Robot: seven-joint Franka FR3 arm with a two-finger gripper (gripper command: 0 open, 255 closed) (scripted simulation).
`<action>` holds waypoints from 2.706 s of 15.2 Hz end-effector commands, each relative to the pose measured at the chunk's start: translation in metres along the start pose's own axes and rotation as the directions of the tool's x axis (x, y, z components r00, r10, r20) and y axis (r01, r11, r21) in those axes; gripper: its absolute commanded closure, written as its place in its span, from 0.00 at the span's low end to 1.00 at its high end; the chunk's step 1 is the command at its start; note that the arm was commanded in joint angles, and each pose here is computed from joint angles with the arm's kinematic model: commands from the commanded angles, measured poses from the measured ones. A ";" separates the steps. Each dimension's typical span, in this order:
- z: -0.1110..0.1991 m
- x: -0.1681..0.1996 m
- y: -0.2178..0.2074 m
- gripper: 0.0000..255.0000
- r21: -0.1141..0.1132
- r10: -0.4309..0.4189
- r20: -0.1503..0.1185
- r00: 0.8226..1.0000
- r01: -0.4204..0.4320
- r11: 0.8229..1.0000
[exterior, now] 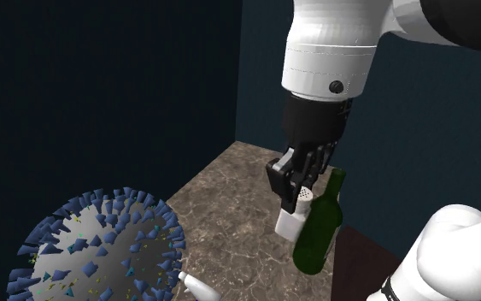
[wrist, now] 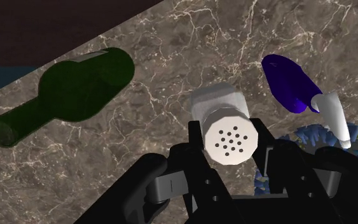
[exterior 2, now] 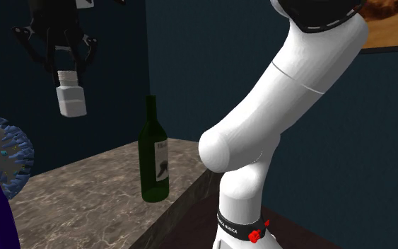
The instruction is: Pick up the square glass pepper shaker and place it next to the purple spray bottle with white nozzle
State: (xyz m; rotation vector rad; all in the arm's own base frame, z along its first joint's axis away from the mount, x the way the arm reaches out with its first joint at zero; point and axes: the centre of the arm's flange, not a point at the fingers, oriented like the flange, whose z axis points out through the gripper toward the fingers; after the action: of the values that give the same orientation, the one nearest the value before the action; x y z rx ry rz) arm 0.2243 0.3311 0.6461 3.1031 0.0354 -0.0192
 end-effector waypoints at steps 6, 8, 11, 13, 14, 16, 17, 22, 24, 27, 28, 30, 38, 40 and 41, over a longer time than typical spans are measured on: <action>0.037 0.000 0.000 1.00 0.000 0.000 0.000 1.000 0.000 1.000; 0.047 0.000 -0.001 1.00 0.000 0.000 0.000 1.000 0.000 1.000; 0.063 0.000 -0.001 1.00 0.000 0.000 0.000 1.000 0.000 1.000; 0.074 0.001 -0.002 1.00 0.000 0.000 0.000 1.000 0.000 1.000; 0.079 0.001 -0.002 1.00 0.000 0.000 0.000 1.000 0.000 1.000; 0.089 0.001 -0.002 1.00 0.000 0.000 0.000 1.000 0.000 1.000; 0.095 0.001 -0.002 1.00 0.000 0.000 0.000 1.000 0.000 1.000; 0.121 0.001 -0.003 1.00 0.000 0.000 0.000 1.000 0.000 1.000; 0.132 0.001 -0.004 1.00 0.000 0.000 0.000 1.000 0.000 1.000; 0.148 0.002 -0.004 1.00 0.000 0.000 0.000 1.000 0.000 1.000; 0.153 0.002 -0.005 1.00 0.000 0.000 0.000 1.000 0.000 1.000; 0.163 0.002 -0.005 1.00 0.000 0.000 0.000 1.000 0.000 1.000; 0.206 0.002 -0.007 1.00 0.000 0.000 0.000 1.000 0.000 1.000; 0.216 0.002 -0.007 1.00 0.000 0.000 0.000 1.000 0.000 1.000; 0.221 0.002 -0.007 1.00 0.000 0.000 0.000 1.000 0.000 1.000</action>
State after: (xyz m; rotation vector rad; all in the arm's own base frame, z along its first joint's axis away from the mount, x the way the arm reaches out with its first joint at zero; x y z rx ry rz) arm 0.2239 0.3306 0.4298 3.1032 0.0351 -0.0197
